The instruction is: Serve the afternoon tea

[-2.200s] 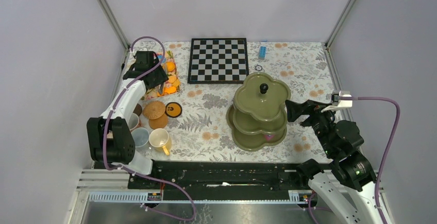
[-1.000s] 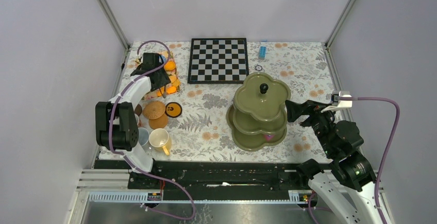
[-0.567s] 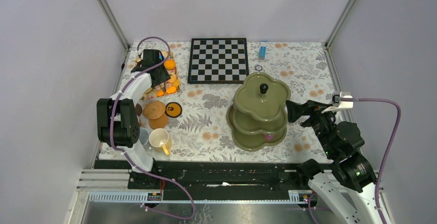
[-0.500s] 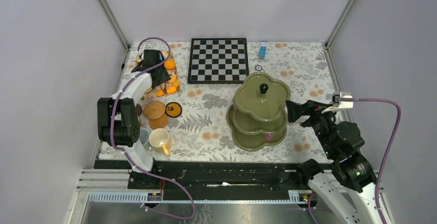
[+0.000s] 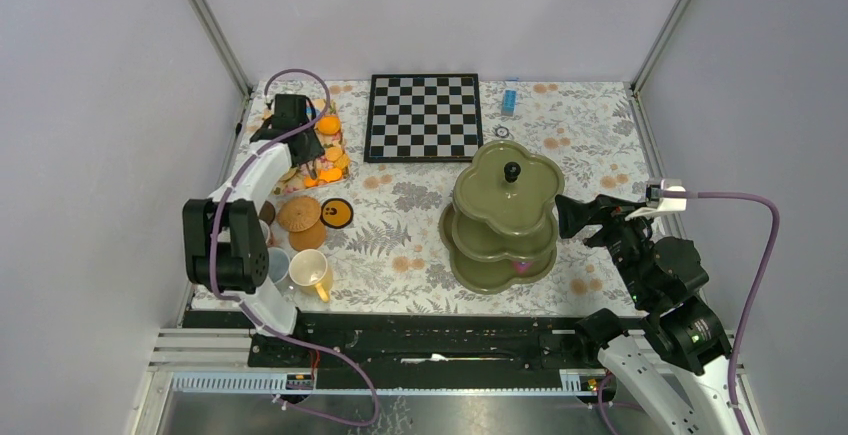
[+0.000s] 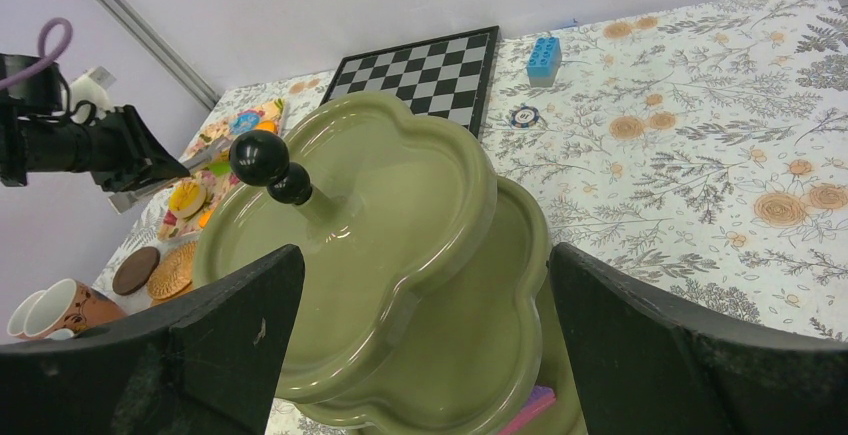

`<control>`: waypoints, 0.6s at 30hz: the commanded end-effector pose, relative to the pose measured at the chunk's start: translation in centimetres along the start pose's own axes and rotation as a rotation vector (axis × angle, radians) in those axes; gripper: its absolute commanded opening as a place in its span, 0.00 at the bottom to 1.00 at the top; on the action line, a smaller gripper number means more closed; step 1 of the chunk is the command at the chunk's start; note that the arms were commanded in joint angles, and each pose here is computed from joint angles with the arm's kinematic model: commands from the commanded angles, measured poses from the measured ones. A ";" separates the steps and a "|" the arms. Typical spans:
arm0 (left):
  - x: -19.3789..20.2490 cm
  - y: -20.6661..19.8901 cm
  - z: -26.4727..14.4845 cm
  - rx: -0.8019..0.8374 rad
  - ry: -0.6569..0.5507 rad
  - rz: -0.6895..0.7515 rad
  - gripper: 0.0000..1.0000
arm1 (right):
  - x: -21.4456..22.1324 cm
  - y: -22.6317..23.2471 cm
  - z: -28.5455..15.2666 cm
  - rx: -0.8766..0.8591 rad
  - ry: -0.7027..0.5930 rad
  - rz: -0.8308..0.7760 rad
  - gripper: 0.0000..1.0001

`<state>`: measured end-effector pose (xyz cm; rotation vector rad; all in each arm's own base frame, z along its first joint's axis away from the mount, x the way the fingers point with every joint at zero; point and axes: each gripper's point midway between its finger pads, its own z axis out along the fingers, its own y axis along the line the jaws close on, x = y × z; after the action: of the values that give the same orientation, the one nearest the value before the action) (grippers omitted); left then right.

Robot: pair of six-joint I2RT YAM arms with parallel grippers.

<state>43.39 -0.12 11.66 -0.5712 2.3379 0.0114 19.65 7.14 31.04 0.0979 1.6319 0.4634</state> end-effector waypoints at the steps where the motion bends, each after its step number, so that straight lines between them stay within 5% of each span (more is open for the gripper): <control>1: -5.0 -0.9 -6.0 0.057 -0.167 0.038 0.30 | -1.0 0.1 -0.1 -0.003 -0.043 0.005 0.98; 5: -2.8 -3.3 -10.6 0.204 -0.163 0.175 0.30 | -1.0 0.0 0.0 0.004 -0.044 0.007 0.98; 10: 5.8 -8.1 -17.0 0.378 -0.132 0.495 0.30 | -1.0 0.0 0.2 0.009 -0.047 0.005 0.98; 18: 18.1 -9.4 -24.6 0.643 0.058 0.743 0.30 | -1.3 0.1 0.5 0.005 -0.053 0.002 0.98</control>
<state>23.97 -18.58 20.44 0.4502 2.2505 -0.3398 19.73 7.12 31.19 0.1007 1.6252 0.4629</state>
